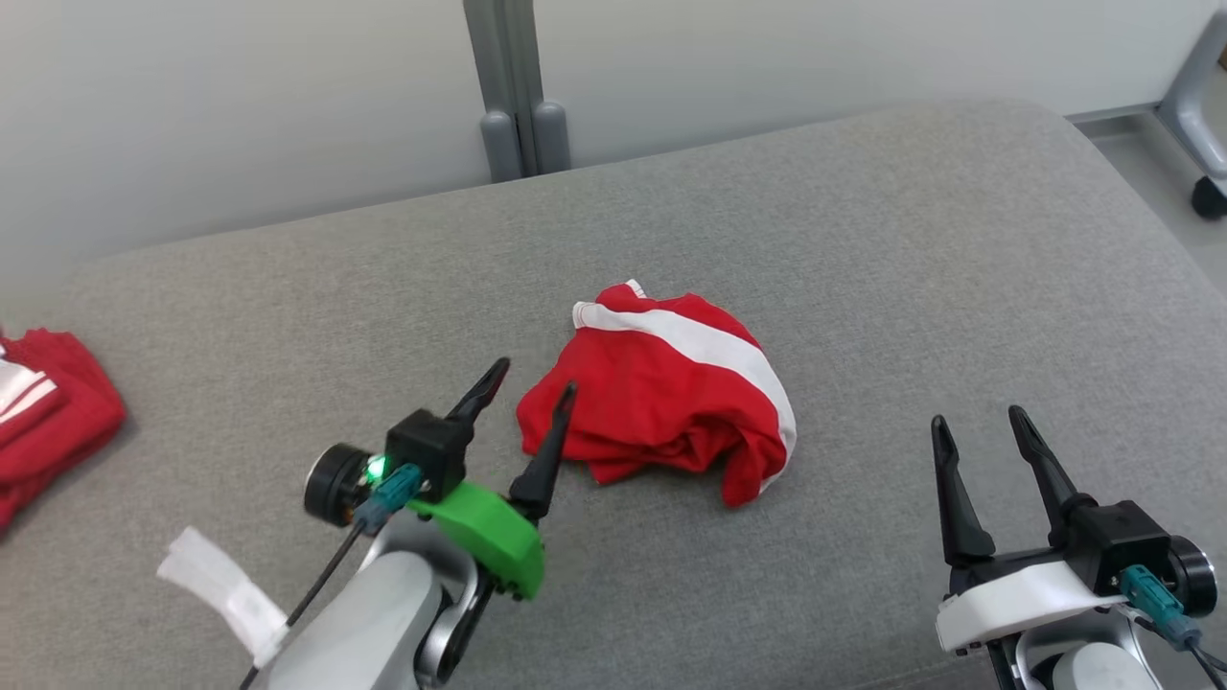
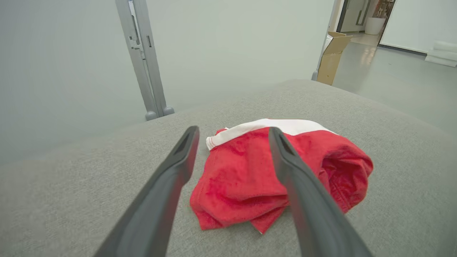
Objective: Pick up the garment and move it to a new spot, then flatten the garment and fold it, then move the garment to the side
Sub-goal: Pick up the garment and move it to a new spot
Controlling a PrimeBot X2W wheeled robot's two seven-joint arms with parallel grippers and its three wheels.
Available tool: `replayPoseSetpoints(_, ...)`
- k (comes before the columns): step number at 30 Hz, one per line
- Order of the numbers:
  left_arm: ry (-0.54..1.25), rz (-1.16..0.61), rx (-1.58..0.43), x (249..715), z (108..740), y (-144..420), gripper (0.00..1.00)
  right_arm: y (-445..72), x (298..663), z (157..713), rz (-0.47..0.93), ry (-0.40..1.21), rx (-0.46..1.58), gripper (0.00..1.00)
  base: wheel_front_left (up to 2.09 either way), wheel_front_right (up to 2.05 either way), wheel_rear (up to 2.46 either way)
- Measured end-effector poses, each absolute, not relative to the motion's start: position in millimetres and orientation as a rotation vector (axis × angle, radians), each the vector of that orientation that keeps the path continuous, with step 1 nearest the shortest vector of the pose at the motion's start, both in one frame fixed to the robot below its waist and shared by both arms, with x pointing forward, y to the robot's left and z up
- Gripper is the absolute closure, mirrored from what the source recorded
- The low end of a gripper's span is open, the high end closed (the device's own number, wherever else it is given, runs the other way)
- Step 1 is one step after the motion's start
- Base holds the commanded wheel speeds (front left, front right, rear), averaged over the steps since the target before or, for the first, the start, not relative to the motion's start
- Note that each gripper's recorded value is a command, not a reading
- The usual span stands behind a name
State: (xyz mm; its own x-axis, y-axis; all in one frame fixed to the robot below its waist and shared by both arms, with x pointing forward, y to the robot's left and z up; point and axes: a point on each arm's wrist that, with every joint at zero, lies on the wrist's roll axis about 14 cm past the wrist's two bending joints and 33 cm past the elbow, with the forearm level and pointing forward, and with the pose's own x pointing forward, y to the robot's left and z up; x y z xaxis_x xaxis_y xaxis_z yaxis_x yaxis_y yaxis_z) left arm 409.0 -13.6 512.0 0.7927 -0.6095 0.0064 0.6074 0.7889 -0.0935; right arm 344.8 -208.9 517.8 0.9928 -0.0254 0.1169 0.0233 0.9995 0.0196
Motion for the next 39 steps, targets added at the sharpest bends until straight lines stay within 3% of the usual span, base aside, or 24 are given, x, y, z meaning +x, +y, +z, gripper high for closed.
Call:
replayPoseSetpoints(16,0.008,-0.186,-0.258,361.4,493.6,117.6,0.0,-178.2,344.5,519.3,0.07,-0.125,0.036,0.0,0.0,0.0,0.0)
replayPoseSetpoints(39,0.034,-0.123,-0.254,348.7,473.4,140.3,0.0,-174.2,340.7,498.8,0.077,-0.062,0.064,0.0,0.0,0.0,0.0)
